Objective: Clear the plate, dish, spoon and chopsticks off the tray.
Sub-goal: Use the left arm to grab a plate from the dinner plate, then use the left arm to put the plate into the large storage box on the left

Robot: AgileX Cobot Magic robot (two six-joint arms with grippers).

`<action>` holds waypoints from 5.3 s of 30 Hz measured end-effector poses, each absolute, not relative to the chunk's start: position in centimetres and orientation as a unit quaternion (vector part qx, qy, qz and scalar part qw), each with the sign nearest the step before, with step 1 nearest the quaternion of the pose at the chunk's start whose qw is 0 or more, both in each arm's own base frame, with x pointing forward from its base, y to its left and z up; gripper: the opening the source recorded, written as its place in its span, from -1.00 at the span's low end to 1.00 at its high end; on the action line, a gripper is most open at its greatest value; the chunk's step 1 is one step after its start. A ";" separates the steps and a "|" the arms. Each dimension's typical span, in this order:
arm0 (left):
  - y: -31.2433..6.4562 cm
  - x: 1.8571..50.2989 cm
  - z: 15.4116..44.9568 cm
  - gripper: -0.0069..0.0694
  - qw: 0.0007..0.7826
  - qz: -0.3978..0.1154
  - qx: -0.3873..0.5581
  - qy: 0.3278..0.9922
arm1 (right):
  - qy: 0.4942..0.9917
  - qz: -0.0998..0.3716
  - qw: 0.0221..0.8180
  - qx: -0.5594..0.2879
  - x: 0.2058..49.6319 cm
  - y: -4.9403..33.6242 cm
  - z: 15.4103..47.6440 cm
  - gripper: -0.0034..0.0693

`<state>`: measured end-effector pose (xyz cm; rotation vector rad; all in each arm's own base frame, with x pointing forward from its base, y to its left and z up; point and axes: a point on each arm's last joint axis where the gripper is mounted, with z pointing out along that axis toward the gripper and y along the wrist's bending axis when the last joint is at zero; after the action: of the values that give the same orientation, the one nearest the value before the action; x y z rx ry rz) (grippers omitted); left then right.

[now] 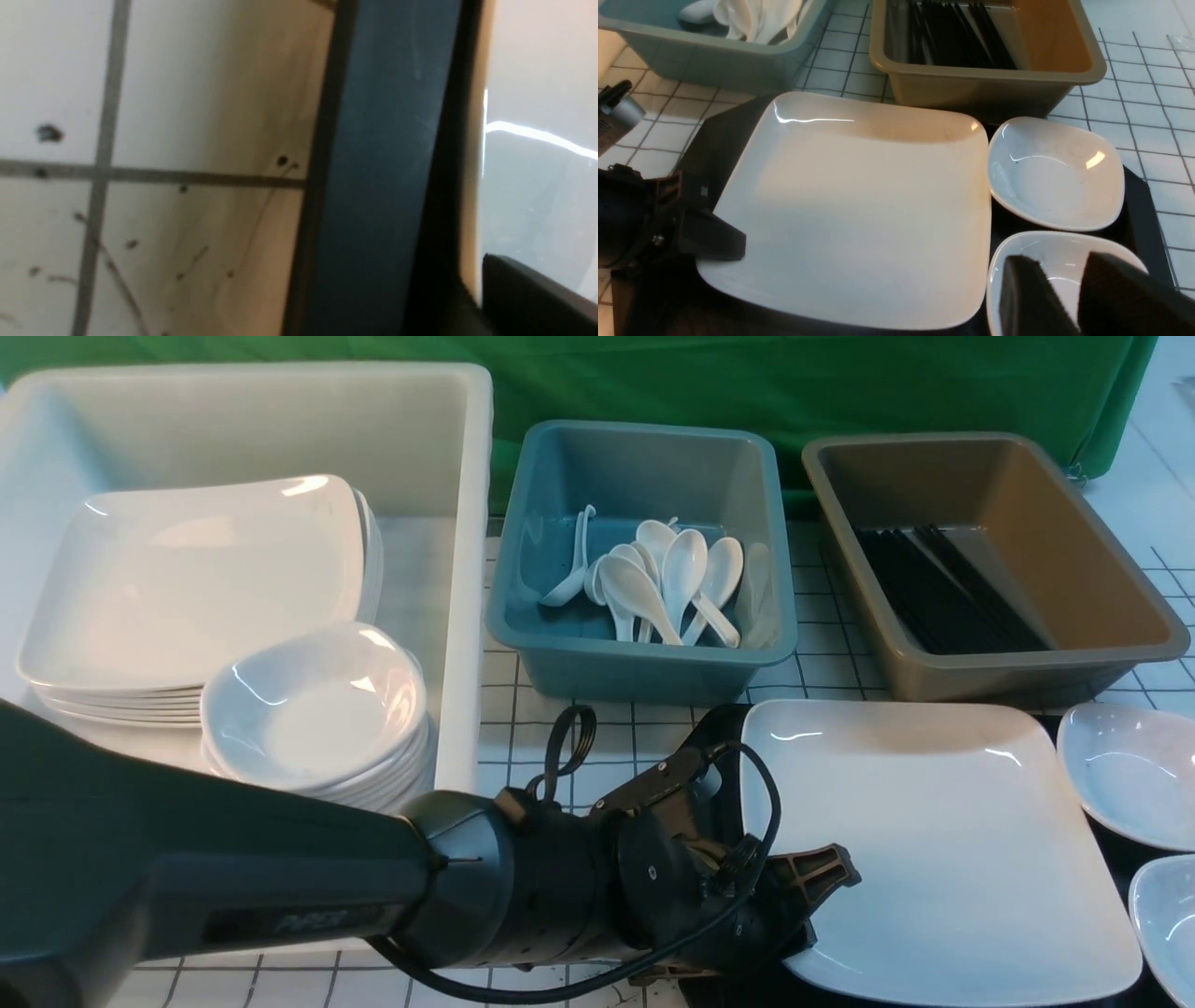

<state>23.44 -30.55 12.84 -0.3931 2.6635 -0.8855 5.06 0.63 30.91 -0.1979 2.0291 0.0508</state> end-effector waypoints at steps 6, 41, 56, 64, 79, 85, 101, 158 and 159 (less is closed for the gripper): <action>-30.5 23.5 13.0 -0.64 0.162 -0.307 -0.125 0.929 | 0.848 0.021 0.524 -0.083 5.1 0.6 30.9 -0.36; -28.1 22.9 20.8 -0.78 0.217 -0.325 0.006 0.920 | 0.847 0.021 0.524 -0.083 5.1 0.6 30.9 -0.36; -25.9 24.5 22.6 -0.78 0.256 -0.327 -0.011 0.910 | 0.846 0.021 0.526 -0.083 5.1 0.6 30.9 -0.36; -25.3 24.2 24.3 -0.77 0.272 -0.336 -0.002 0.902 | 0.845 0.021 0.527 -0.083 5.1 0.6 31.0 -0.36; -24.0 22.9 28.6 -0.77 0.313 -0.375 0.004 0.873 | 0.844 0.021 0.529 -0.083 5.1 0.6 31.0 -0.34; -23.4 22.5 30.5 -0.77 0.340 -0.398 -0.003 0.852 | 0.844 0.021 0.529 -0.083 5.1 0.6 31.0 -0.32; -13.4 23.2 37.9 -0.77 0.464 -0.412 -0.121 0.775 | 0.844 0.021 0.529 -0.083 5.1 0.6 31.0 -0.30; 10.3 32.6 25.5 -0.79 0.420 -0.117 -0.424 0.794 | 0.849 0.021 0.521 -0.083 5.0 0.6 30.9 -0.25; 10.4 32.8 25.1 -0.79 0.415 -0.116 -0.425 0.796 | 0.849 0.021 0.521 -0.083 5.0 0.6 30.9 -0.25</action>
<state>32.76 10.39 25.11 -1.0675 2.0010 -0.2917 5.03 0.62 30.85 -0.1982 2.0356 0.0505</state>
